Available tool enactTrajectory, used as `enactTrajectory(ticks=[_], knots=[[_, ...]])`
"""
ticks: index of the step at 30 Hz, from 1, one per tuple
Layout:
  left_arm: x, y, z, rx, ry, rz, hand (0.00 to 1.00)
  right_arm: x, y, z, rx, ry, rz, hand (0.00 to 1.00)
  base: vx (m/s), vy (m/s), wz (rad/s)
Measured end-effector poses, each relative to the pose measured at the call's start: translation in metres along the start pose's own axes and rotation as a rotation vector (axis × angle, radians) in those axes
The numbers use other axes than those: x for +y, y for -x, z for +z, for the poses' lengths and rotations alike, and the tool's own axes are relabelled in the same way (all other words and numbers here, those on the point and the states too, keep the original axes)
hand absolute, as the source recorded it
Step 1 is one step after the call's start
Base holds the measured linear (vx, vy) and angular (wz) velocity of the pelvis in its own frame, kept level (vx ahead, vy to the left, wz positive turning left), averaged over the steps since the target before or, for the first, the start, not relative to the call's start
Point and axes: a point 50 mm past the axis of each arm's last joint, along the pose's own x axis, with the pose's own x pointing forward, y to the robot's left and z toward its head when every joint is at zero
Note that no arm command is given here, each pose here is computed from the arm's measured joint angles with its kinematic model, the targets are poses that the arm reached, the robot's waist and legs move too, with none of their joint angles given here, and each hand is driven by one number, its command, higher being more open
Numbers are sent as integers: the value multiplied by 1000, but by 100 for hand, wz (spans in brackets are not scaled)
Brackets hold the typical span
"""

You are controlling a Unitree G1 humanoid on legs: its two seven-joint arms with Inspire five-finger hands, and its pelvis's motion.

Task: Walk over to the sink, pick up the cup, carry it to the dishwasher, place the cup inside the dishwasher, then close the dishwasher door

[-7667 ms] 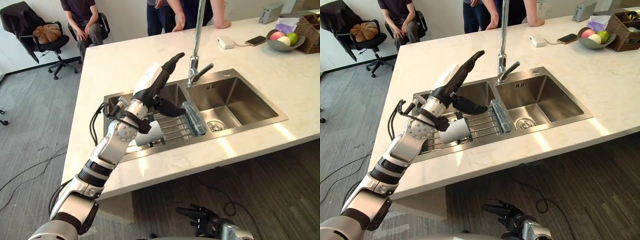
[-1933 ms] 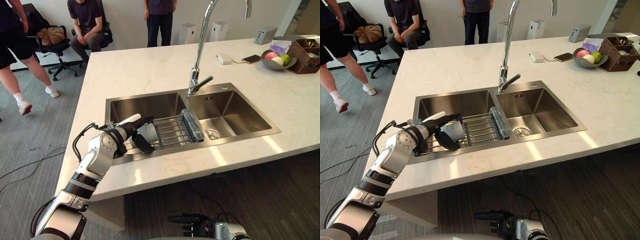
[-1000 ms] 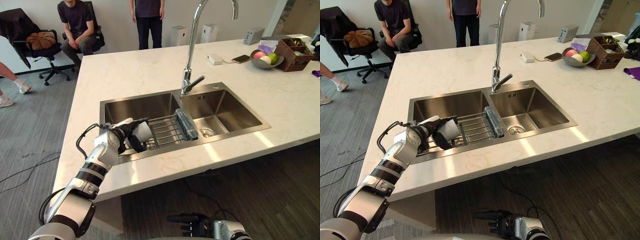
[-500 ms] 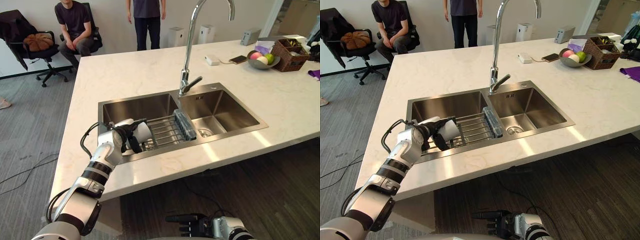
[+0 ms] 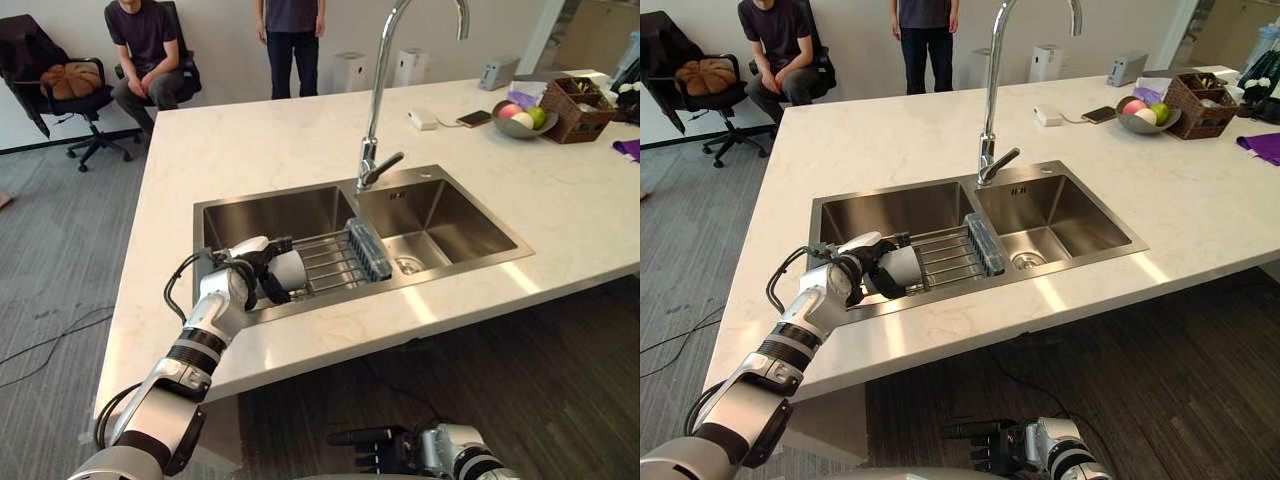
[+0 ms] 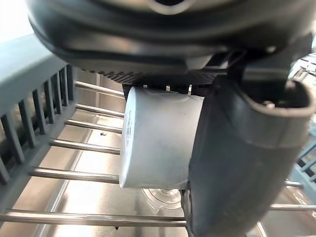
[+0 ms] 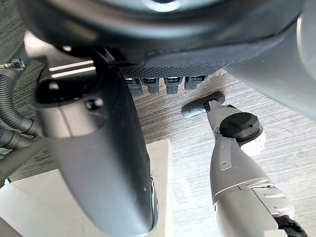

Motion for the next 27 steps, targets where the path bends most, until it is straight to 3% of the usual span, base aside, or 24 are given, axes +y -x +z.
enactTrajectory(ticks=[8,14,20,27], knots=[[-3,7,-5,-64,121,-5,0,0,0,1,-4,1,1,100,0,0,0],[-13,22,-24,-132,461,75,0,0,0,0,-30,0,2,100,0,0,0],[-30,66,-4,-425,906,150,0,-11,-3,-16,-86,-91,-27,100,-15,-6,12],[3,116,17,-828,1256,436,0,-18,-7,-27,-148,-98,-88,100,-68,0,10]])
